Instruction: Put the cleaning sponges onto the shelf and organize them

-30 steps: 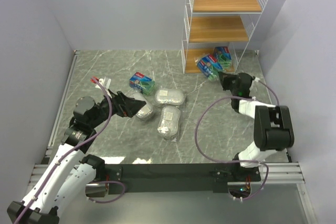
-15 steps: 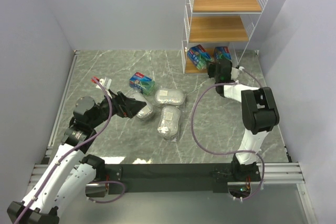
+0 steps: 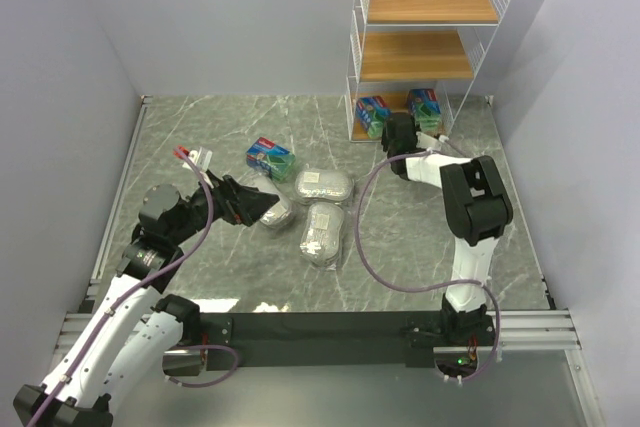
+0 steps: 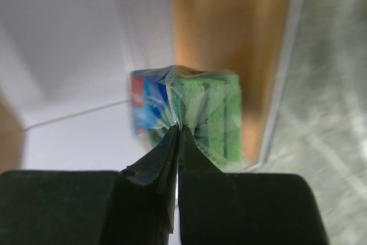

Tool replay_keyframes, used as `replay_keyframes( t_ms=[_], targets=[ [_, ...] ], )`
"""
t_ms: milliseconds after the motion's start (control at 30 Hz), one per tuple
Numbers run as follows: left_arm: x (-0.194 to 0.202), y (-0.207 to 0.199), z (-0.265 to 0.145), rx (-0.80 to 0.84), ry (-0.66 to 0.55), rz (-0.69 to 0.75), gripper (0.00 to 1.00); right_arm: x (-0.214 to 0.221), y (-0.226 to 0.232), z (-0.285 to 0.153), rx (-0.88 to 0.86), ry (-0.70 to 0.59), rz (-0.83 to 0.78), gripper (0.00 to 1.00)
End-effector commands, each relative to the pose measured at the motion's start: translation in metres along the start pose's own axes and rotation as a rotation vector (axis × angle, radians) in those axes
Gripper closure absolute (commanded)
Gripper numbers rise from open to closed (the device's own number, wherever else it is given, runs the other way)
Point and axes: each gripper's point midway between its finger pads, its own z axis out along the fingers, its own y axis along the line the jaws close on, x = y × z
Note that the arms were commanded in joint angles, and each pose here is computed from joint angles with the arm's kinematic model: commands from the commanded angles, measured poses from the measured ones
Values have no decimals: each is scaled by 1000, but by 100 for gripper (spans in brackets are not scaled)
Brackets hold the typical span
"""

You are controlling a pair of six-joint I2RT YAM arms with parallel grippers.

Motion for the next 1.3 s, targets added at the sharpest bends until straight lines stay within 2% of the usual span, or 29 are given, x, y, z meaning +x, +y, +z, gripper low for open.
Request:
replay_keyframes(
  t_ms=[0, 200, 400, 667, 1267],
  targets=[
    [-4, -12, -3, 49, -14, 14, 1, -13, 4, 10, -31, -87, 79, 100],
    [-3, -11, -3, 47, -16, 9, 1, -13, 8, 15, -84, -147, 41, 100],
    [-1, -10, -1, 45, -3, 4, 1, -13, 8, 14, -134, -172, 73, 100],
    [0, -8, 0, 38, 1, 1, 1, -28, 12, 8, -145, -293, 17, 100],
    [3, -1, 5, 18, 26, -4, 1, -18, -10, 24, -117, -327, 50, 100]
  ],
)
